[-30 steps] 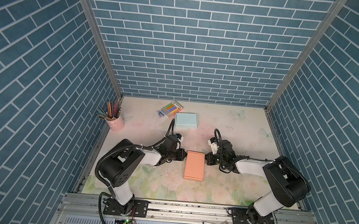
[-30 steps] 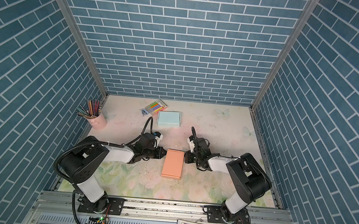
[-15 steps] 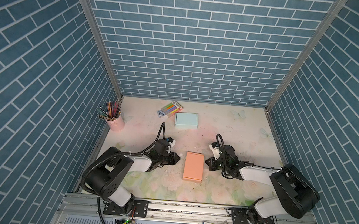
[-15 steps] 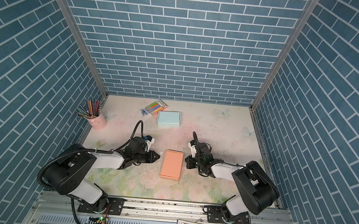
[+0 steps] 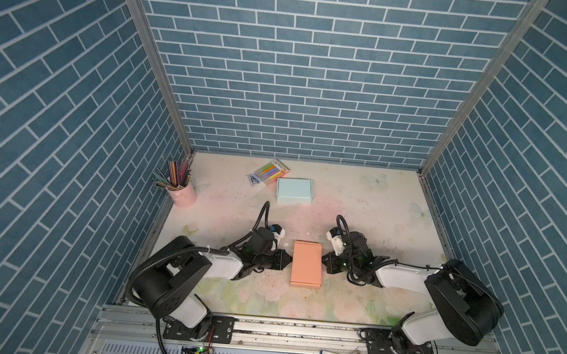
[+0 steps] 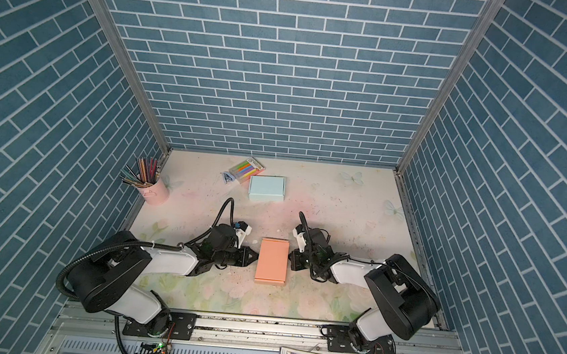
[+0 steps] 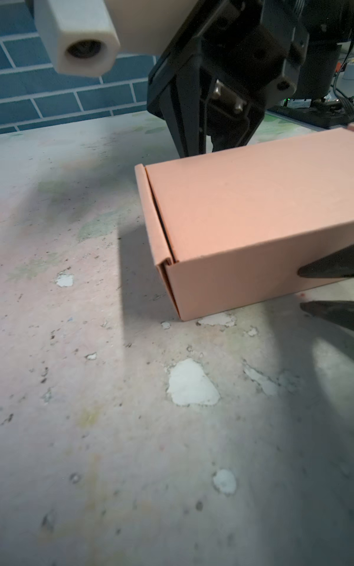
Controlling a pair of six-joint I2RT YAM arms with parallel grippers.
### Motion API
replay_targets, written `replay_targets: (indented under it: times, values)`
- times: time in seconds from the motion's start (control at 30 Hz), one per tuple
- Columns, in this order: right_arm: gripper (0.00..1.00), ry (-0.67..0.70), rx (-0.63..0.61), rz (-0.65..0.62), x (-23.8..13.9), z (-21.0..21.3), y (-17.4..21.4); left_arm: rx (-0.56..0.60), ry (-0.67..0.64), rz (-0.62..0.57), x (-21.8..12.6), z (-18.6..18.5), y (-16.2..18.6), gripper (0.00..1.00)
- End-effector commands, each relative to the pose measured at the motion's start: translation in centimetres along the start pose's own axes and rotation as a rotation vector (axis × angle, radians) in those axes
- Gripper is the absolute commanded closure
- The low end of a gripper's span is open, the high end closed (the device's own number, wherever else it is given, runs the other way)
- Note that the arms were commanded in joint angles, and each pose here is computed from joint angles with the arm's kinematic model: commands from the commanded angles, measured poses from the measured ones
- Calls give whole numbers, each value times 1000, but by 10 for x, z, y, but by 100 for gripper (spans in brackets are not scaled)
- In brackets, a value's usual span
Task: Fold the paper box
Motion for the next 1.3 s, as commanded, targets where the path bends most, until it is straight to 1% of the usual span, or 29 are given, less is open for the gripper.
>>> replay_targets:
  times: [0.0,0.33,0.47,0.57,0.63,0.83,0.97,1.13,1.27]
  values:
    - [94,-40,5,-23,4,11,-10,3,26,-1,6,-6,2,83]
    - [94,-115,-15,-92,4,29,-34,16,16,-8,10,-10,-2,83]
    - [94,-104,-21,-83,10,25,-37,23,-4,-23,12,-7,-14,83]
    - [95,-113,3,-73,12,19,-36,5,6,-29,11,-1,-22,83]
    - [95,-106,22,-73,9,14,-32,13,-18,-31,9,3,-22,84]
    - [95,-44,40,-58,-1,3,-17,25,-96,-55,-5,14,-13,83]
    - [95,-37,62,-43,-8,3,-3,19,-121,-61,-16,19,-3,83]
    - [94,-34,81,-22,-17,9,16,21,-133,-36,-19,19,17,83]
    - [95,-40,73,-14,-19,20,20,32,-136,-20,-20,15,26,83]
Point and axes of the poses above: each gripper's point midway between its finger pads, its own x axis out along the fingers, its own z axis along the line the jaws close on, y = z × x, the point moved 8 cm from there along -x, back along the fingers, and after that the axes turned 14 degrees about -x, right-handed, at the moved point
